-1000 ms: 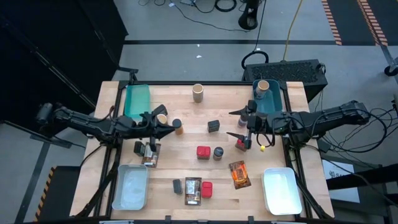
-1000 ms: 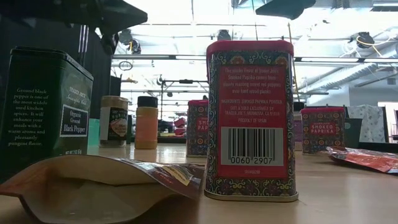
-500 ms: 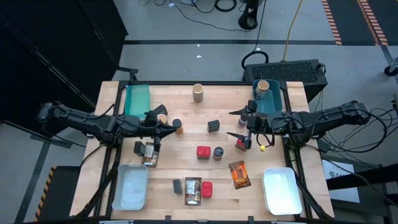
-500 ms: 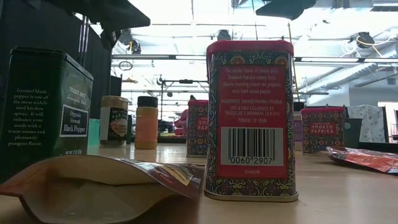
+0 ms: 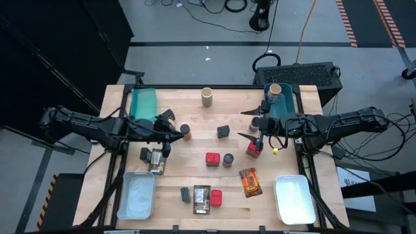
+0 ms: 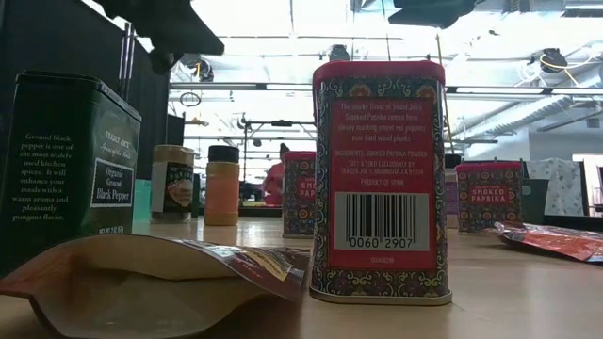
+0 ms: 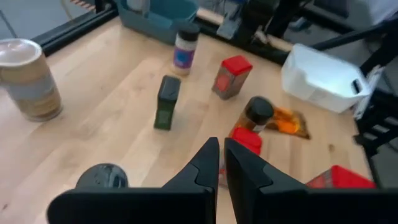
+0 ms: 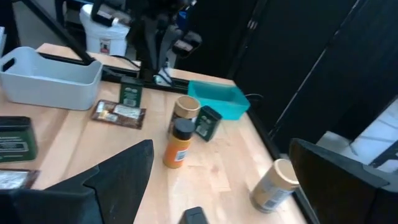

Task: Sort spices by type
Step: Put the top left orange seasoning bottle into the gray bin

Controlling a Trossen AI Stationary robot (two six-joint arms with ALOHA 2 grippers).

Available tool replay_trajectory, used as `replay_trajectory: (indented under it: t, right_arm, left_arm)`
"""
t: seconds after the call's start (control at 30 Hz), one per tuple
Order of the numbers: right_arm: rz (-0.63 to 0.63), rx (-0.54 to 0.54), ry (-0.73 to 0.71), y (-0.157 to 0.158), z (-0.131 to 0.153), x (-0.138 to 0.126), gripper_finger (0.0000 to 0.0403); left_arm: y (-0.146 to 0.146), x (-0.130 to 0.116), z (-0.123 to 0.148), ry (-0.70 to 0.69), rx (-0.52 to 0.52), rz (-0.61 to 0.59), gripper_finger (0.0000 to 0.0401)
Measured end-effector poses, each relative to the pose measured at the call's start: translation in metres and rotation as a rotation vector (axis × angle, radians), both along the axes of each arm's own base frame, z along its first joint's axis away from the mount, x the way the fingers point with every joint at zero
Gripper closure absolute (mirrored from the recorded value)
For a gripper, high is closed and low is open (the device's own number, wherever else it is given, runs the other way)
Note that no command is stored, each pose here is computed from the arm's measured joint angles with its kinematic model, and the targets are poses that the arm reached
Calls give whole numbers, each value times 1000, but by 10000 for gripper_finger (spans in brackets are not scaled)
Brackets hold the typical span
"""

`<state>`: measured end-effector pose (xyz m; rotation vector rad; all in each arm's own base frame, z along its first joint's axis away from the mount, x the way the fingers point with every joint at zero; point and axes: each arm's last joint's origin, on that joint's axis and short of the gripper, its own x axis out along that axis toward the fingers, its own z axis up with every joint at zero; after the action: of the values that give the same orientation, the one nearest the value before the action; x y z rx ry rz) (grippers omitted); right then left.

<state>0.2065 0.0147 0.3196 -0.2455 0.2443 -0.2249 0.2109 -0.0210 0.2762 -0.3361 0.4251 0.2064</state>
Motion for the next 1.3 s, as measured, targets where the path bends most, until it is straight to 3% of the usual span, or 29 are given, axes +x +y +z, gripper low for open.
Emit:
replay_trajectory:
  t: [0.3, 0.7, 1.13, 1.3]
  right_arm:
    - [-32, -82, -42, -11, 12, -14, 41]
    - [-25, -119, -19, -11, 11, -15, 41]
    - [-26, -115, -19, -11, 11, -15, 41]
    - [-26, -113, -20, -11, 11, -15, 41]
  left_arm:
    - [6, 17, 1, 75, 58, -81, 397]
    - [18, 17, 4, 133, 68, -32, 363]
    - [24, 18, 0, 182, 152, -48, 243]
    - [26, 19, -1, 189, 176, -1, 206]
